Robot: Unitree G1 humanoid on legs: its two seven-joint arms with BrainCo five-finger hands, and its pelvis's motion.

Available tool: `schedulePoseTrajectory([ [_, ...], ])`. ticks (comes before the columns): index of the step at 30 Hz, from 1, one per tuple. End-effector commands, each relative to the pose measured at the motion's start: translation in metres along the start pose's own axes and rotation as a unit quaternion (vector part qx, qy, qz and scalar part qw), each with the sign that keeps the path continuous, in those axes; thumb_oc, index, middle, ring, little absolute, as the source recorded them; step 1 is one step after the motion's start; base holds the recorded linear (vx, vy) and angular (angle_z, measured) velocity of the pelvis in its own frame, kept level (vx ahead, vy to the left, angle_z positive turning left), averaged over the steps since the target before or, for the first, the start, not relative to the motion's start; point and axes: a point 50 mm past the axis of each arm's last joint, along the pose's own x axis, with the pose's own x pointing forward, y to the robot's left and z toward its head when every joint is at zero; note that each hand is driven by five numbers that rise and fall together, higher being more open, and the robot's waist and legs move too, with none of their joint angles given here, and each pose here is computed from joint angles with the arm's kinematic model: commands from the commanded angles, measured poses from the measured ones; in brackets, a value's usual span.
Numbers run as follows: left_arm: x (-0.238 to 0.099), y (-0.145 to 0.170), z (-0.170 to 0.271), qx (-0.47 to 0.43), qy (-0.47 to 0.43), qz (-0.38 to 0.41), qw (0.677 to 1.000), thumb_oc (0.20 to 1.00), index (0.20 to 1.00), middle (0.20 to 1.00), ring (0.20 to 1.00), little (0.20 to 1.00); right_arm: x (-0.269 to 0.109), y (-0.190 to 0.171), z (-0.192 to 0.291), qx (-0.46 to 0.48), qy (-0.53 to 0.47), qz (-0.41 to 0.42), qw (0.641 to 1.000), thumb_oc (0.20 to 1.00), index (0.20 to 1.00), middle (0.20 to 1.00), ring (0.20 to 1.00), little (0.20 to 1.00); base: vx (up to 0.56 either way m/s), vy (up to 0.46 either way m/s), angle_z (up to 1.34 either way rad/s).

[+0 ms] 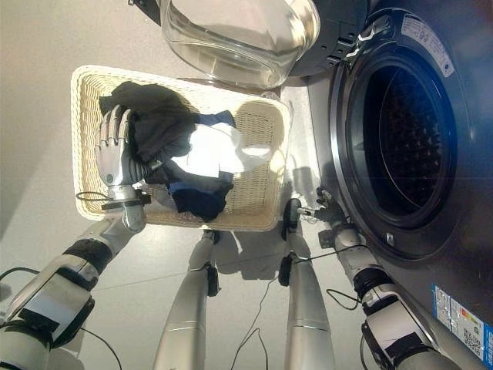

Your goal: Put the clothes into the washing machine.

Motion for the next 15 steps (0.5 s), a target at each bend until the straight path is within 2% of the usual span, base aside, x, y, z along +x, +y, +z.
schedulePoseTrajectory([
  [1,0.031,0.028,-0.005,-0.032,0.033,0.109,0.993,1.000,1.000,1.000,1.000,1.000,-0.007,-0.007,-0.005,-0.002,-0.007,-0.004,1.000,1.000,1.000,1.000,1.000,1.000,0.00,0.000,0.00],
  [15,0.056,0.025,0.010,-0.012,-0.004,0.046,0.999,1.000,1.000,1.000,1.000,1.000,-0.004,-0.007,0.000,-0.012,-0.008,0.003,1.000,1.000,1.000,1.000,1.000,1.000,0.00,0.000,0.00],
])
